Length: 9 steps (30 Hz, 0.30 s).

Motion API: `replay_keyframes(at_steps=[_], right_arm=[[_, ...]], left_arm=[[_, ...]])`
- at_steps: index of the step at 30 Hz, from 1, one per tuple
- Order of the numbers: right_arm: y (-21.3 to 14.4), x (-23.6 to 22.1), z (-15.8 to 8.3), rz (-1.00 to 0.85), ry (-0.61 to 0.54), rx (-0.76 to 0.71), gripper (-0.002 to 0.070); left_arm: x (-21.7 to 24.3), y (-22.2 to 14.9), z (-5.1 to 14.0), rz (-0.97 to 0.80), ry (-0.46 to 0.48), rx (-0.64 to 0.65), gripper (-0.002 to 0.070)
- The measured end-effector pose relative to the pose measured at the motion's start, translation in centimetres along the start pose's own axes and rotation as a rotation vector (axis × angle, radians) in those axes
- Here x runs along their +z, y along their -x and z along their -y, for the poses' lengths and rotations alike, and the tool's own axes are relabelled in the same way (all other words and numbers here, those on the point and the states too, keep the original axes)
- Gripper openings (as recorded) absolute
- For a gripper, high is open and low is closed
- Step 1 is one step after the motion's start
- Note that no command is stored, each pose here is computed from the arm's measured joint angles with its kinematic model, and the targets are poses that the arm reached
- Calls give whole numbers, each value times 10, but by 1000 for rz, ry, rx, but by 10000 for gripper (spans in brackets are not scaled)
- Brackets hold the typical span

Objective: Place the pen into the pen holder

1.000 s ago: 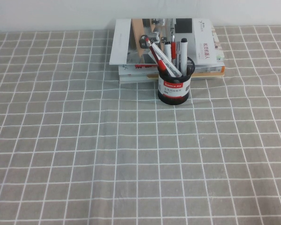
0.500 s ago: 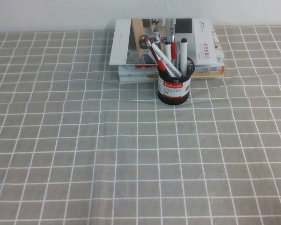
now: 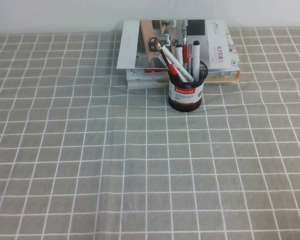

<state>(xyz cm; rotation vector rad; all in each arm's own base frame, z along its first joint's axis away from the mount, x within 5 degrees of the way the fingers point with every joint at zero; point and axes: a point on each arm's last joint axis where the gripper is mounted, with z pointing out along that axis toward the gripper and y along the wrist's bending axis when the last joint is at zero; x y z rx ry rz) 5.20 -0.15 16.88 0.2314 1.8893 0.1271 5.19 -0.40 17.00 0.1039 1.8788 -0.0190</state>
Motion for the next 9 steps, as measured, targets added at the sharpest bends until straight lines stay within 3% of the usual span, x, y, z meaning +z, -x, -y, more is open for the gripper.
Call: replay_keyframes(at_steps=[9], right_arm=[[-1,0,-1,-19,17,24,-13]], left_arm=[[0,0,0,0,0,0,-3]])
